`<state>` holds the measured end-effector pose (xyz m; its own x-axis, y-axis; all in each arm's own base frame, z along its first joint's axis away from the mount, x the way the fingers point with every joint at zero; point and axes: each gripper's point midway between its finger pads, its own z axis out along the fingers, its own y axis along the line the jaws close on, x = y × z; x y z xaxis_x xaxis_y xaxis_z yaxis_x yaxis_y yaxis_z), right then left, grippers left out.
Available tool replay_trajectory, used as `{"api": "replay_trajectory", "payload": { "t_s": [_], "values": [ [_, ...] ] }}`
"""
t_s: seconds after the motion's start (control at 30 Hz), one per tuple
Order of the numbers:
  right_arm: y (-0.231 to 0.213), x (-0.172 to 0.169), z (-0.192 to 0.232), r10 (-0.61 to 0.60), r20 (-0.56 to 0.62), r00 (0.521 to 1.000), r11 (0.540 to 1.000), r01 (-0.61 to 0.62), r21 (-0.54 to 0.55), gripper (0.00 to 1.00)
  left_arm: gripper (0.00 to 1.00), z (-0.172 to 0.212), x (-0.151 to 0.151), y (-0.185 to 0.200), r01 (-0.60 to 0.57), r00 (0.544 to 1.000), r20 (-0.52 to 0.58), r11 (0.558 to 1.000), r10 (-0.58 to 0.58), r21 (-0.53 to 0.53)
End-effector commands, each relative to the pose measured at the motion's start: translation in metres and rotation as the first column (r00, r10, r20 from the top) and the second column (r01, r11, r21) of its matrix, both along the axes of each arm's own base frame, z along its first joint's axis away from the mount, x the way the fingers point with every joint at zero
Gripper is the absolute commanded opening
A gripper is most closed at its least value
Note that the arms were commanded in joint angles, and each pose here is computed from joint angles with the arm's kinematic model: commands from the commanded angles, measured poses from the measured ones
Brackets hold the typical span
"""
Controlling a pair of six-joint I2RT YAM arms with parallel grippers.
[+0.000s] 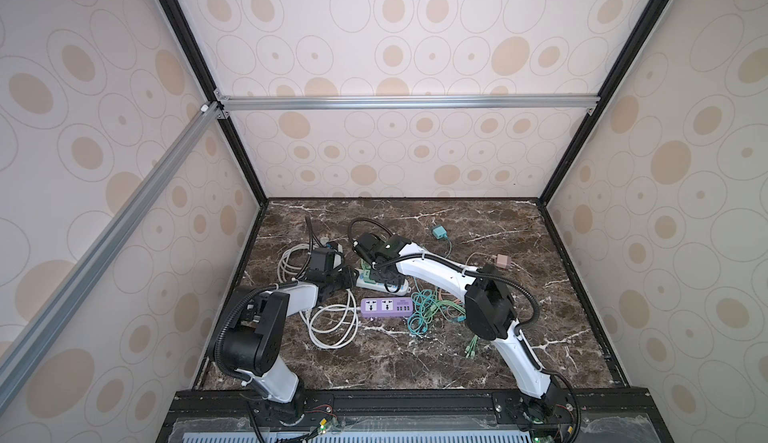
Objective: Insert the plug
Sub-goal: 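Press the charger prongs down into the socket with the right gripper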
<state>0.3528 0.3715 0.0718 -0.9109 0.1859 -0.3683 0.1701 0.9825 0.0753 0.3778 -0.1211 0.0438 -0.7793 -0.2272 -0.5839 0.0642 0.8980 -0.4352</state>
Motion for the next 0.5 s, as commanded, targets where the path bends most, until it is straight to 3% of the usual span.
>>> {"api": "replay_trajectory", "payload": {
  "t_s": [0.0, 0.47],
  "values": [
    [-0.022, -0.023, -0.076, -0.002, -0.154, 0.988, 0.991, -0.019, -0.131, 0.0, 0.44, 0.0, 0.002, 0.003, -0.01, 1.0, 0.006, 1.0, 0.01, -0.006],
    [-0.015, -0.015, -0.031, 0.089, -0.084, 0.992, 0.992, -0.096, -0.081, 0.09, 0.44, 0.015, 0.002, 0.006, -0.017, 0.999, 0.034, 1.0, 0.017, -0.008]
  ]
}}
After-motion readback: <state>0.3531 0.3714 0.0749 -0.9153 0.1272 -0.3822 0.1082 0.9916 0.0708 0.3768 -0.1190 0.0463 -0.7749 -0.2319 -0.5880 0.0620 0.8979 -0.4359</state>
